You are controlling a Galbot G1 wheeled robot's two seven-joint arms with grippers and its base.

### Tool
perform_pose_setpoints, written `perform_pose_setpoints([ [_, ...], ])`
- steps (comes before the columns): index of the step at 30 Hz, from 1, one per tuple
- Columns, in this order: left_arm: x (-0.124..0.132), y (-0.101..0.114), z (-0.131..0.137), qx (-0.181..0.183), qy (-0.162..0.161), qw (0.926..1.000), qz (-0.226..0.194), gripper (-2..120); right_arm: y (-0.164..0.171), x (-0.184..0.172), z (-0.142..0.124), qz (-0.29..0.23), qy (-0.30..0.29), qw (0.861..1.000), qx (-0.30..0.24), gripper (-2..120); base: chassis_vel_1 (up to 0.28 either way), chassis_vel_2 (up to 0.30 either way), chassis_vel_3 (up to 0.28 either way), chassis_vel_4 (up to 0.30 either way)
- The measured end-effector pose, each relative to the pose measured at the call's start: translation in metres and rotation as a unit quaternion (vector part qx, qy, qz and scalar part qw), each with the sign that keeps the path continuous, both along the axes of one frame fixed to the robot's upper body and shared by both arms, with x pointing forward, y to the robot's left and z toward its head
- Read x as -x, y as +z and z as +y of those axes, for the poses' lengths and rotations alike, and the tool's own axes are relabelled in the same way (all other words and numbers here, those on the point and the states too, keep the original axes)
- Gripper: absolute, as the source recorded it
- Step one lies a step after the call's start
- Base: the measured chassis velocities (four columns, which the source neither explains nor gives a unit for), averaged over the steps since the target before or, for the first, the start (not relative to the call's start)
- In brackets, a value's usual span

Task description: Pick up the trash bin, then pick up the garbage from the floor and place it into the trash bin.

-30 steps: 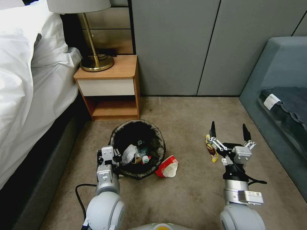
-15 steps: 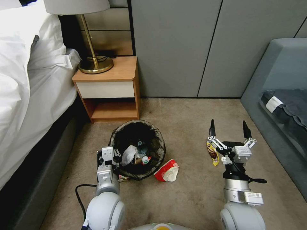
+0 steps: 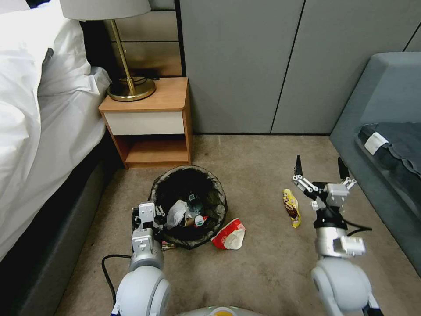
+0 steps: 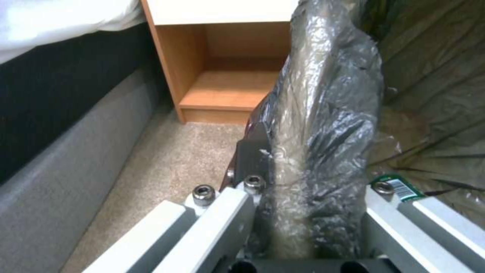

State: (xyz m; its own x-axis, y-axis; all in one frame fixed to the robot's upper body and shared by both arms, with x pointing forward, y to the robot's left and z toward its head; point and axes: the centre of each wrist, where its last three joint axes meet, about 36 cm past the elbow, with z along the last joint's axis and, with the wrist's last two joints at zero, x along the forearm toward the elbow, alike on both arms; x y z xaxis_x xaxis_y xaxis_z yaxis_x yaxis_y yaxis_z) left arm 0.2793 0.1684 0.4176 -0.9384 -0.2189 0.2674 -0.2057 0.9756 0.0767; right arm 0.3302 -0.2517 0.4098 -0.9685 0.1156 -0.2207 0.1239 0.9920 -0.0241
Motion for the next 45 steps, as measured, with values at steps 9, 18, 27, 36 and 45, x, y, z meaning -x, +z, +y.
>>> perform_pose_setpoints([
  [9,0.0,0.0,0.0,0.0,0.001,1.0,-0.001,0,-0.002,-0.008,0.008,0.031,0.01,0.999,-0.007,100,0.0,0.0,0.0,0.0],
  [18,-0.001,-0.002,-0.002,0.001,0.0,1.0,0.001,0,-0.037,-0.037,0.006,0.16,0.022,0.986,-0.03,100,0.0,0.0,0.0,0.0],
  [27,0.001,-0.001,-0.001,0.0,0.001,1.0,0.002,0,-0.099,-0.092,0.007,0.273,0.025,0.961,-0.036,100,0.0,0.0,0.0,0.0],
  [36,0.002,-0.001,0.0,0.0,0.003,1.0,0.002,0,-0.144,-0.127,0.005,0.323,0.016,0.946,-0.025,100,0.0,0.0,0.0,0.0],
  [45,0.002,-0.003,0.0,-0.001,0.003,1.0,0.004,0,-0.181,-0.139,-0.019,0.343,-0.01,0.939,-0.009,100,0.0,0.0,0.0,0.0],
])
